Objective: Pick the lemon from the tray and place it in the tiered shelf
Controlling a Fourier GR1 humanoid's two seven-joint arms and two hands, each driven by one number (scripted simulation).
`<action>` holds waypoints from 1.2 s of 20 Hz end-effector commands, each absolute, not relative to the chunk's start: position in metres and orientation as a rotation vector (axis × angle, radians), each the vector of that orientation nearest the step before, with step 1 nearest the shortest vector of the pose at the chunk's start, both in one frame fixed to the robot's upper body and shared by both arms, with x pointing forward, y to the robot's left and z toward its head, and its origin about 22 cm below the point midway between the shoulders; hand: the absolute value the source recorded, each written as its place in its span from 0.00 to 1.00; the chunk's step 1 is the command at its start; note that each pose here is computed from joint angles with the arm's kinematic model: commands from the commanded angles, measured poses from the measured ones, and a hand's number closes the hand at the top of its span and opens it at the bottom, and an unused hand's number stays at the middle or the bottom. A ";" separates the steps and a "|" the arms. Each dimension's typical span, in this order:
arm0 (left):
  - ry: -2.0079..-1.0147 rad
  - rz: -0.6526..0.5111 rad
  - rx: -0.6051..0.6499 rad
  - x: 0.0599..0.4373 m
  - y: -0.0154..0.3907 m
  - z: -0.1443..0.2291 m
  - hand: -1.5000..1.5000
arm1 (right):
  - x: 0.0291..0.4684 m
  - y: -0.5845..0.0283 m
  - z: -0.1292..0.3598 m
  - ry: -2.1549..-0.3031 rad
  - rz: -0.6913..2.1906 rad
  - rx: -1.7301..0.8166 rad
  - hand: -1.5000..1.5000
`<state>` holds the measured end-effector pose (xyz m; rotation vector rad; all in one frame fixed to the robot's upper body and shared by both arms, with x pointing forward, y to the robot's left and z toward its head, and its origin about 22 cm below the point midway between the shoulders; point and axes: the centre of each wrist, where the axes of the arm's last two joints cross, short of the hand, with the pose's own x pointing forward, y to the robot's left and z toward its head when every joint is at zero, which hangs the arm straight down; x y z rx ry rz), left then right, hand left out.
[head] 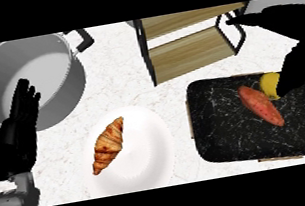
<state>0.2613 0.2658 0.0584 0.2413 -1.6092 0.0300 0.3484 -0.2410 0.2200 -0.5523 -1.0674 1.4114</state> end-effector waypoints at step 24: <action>-1.608 0.046 0.248 0.260 0.262 0.058 0.50 | 0.343 -0.221 0.129 -0.615 1.581 -0.999 0.00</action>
